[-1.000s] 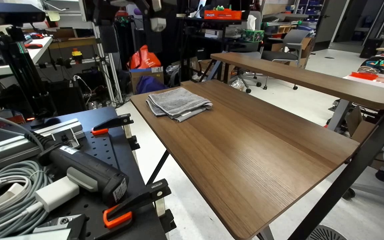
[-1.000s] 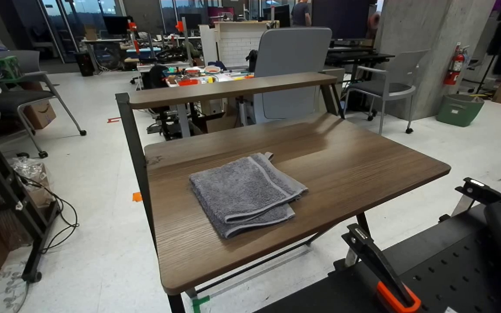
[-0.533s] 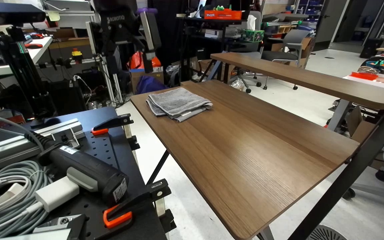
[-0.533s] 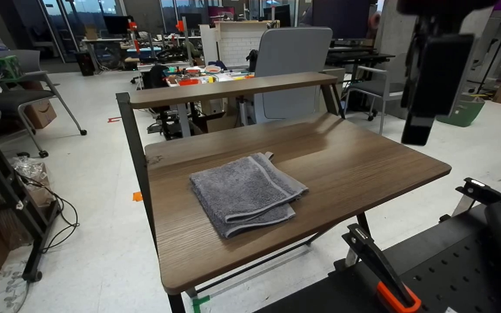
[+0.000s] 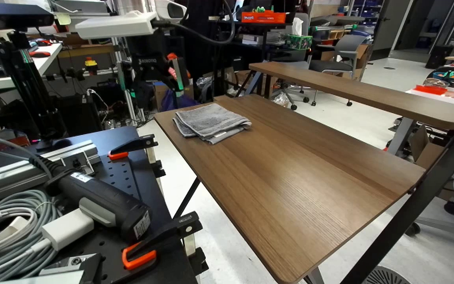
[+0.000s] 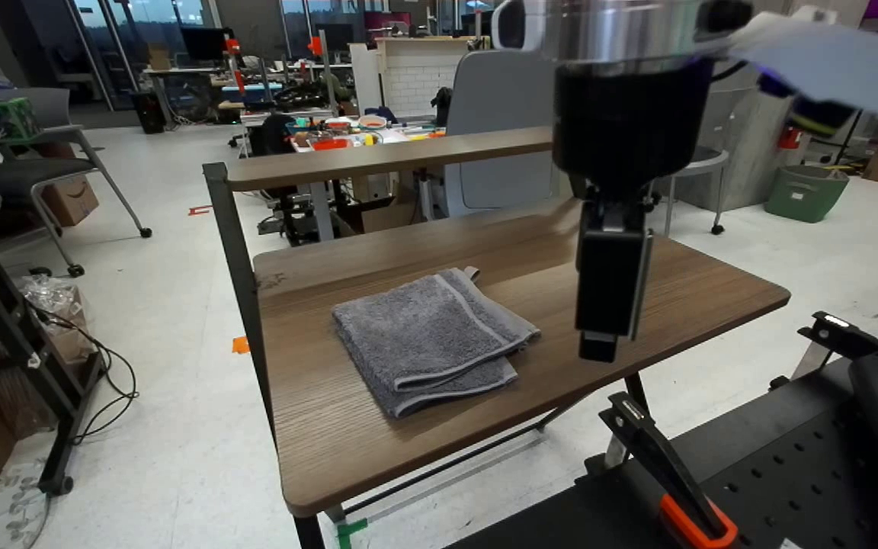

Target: Move the towel to the right

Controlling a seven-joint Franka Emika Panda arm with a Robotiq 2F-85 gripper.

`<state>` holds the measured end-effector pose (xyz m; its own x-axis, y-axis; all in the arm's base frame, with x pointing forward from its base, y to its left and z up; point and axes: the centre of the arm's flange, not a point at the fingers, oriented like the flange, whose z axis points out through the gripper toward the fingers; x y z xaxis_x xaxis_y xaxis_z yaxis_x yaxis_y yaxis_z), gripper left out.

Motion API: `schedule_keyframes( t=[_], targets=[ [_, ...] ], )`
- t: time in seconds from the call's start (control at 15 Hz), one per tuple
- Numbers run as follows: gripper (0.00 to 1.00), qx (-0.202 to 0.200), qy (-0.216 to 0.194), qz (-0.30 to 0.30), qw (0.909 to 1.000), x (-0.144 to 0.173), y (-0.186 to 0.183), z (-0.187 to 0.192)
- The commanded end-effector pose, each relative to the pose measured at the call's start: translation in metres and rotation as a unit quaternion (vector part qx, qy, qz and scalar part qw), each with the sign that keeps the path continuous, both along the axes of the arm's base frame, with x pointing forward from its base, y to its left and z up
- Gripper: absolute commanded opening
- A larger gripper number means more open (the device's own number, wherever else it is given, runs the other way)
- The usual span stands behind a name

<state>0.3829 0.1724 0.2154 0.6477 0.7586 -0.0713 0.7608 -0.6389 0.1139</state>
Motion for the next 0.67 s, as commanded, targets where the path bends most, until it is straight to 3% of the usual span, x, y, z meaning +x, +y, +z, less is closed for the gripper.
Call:
schedule_keyframes(
  t=[0.0, 0.6],
  targets=[
    [1.0, 0.012, -0.023, -0.001, 0.9997, 0.036, 0.027, -0.02],
    [1.0, 0.032, -0.024, -0.045, 0.9982, 0.106, 0.073, -0.054]
  ],
)
